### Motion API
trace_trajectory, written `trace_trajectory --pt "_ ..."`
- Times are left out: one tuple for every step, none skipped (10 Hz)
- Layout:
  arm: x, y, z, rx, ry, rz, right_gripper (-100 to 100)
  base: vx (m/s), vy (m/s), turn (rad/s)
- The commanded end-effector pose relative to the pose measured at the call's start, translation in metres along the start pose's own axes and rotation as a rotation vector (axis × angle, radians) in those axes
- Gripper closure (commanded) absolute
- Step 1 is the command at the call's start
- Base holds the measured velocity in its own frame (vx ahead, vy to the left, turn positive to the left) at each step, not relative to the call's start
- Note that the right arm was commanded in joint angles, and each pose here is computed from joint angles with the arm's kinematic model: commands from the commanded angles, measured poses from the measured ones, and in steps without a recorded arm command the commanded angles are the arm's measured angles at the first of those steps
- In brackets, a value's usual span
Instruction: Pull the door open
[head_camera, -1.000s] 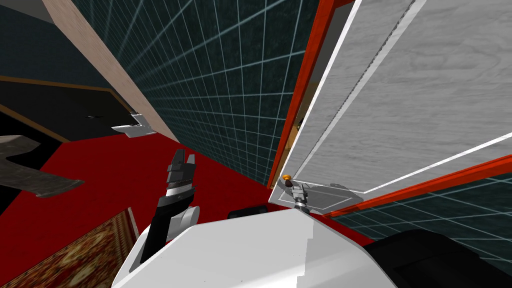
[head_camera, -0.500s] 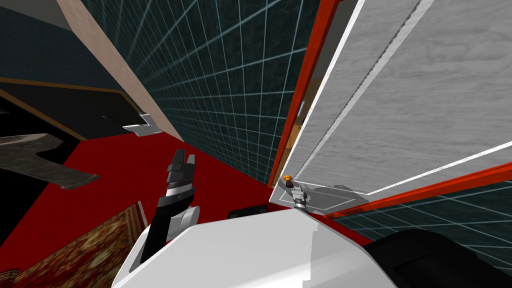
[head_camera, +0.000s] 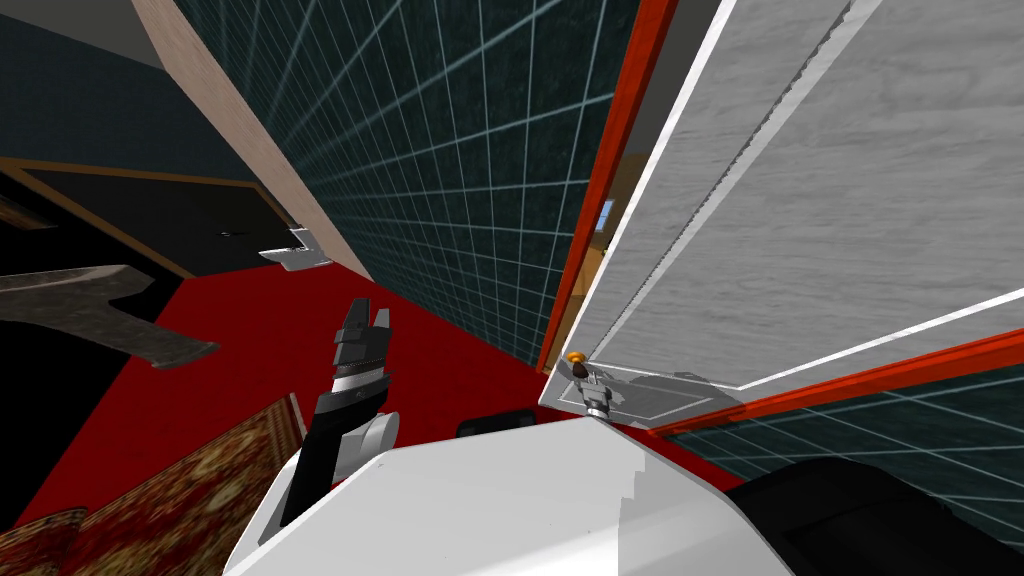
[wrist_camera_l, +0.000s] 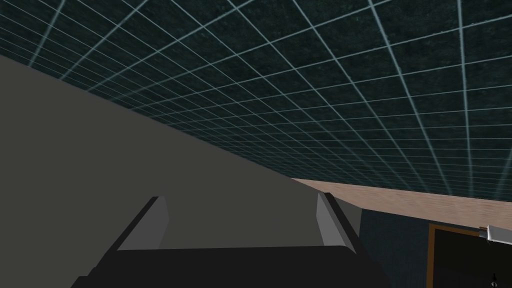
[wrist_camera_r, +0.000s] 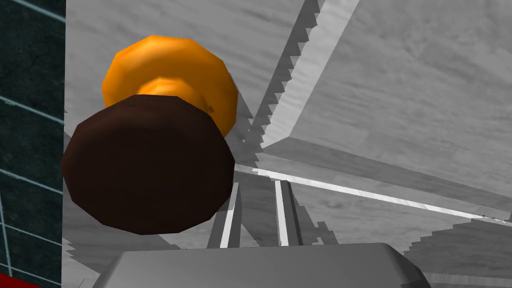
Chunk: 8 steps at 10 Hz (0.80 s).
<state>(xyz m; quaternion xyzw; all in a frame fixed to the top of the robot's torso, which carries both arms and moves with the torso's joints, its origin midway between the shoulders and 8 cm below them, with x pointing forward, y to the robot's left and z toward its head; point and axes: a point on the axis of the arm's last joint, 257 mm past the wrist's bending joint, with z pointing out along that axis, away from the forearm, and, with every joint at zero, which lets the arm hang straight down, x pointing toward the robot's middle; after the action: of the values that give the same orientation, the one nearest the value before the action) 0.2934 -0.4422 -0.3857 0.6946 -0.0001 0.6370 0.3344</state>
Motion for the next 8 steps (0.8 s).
trace_trajectory --pt "0.0165 -0.0189 0.0029 0.012 0.027 0.095 -100 -0.060 -0.002 0.106" --pt "0.0165 -0.0189 0.0029 0.012 0.027 0.095 -100 -0.047 0.001 0.054" --pt "0.0165 -0.0189 0.0029 0.012 0.027 0.095 -100 -0.009 0.001 -0.024" --pt "0.0160 -0.0212 0.0004 0.011 0.018 0.155 -100 -0.029 -0.003 0.040" --pt "0.0154 -0.0234 -0.0020 0.009 0.009 0.201 -100 -0.071 -0.015 0.088" --pt "0.0154 -0.0234 -0.0020 0.009 0.009 0.212 -100 -0.065 -0.008 0.057" --pt "0.0154 -0.0234 -0.0020 0.009 0.009 0.212 -100 -0.028 -0.010 -0.017" --pt "0.0148 -0.0255 -0.0043 0.007 0.001 0.267 -100 -0.032 -0.021 0.042"
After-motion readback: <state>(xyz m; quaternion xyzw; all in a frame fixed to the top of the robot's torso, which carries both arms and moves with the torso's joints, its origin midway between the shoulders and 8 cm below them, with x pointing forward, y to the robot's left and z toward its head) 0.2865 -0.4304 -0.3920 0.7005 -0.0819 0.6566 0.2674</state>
